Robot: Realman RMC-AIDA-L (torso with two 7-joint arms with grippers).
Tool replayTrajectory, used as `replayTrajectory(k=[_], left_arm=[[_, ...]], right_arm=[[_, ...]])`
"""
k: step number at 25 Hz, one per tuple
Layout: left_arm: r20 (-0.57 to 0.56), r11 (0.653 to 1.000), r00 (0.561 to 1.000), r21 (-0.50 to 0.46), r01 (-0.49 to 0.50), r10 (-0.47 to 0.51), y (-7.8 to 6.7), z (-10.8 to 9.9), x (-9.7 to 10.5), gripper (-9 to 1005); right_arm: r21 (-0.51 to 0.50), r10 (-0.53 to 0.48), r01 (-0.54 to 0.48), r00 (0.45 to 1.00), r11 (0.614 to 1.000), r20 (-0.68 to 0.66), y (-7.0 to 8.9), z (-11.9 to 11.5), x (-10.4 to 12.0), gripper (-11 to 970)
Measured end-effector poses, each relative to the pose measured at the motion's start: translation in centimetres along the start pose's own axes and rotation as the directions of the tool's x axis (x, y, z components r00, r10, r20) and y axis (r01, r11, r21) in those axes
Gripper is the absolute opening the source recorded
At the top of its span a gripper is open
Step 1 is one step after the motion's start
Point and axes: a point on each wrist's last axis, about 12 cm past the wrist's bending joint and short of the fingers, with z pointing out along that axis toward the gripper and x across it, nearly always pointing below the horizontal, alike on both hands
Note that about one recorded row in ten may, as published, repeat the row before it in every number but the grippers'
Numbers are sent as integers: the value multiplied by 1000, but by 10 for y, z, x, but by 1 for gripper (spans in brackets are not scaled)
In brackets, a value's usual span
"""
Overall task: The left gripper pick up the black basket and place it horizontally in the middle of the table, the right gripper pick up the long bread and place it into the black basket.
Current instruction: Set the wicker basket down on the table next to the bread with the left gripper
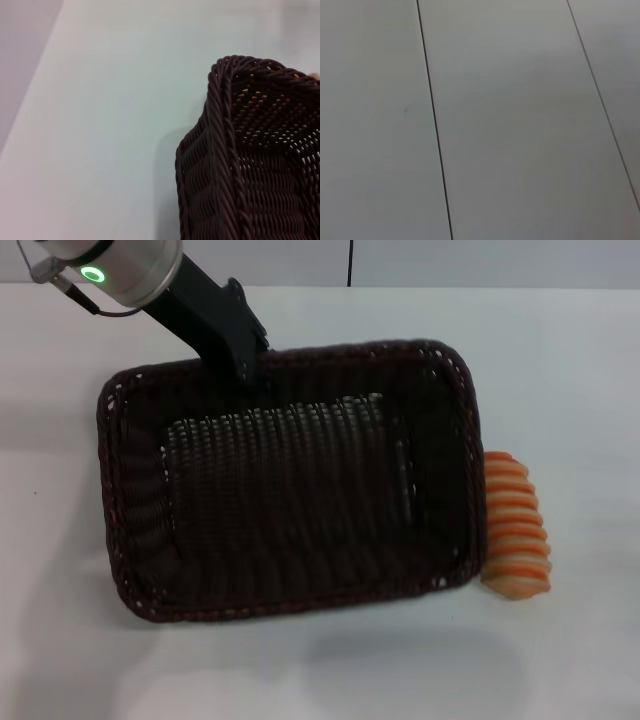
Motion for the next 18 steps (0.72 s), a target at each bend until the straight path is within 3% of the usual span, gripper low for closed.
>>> replayTrajectory(k=[5,18], left_arm=[[0,997,998,60,-57,57,-6,5,-7,186],[-44,986,990,111,-126,131,-12,17,-15,184]], right_arm=[[0,0,0,1000,1000,0,0,0,0,711],[1,-2,2,1000,1000,7,-1,-1,-1,709]])
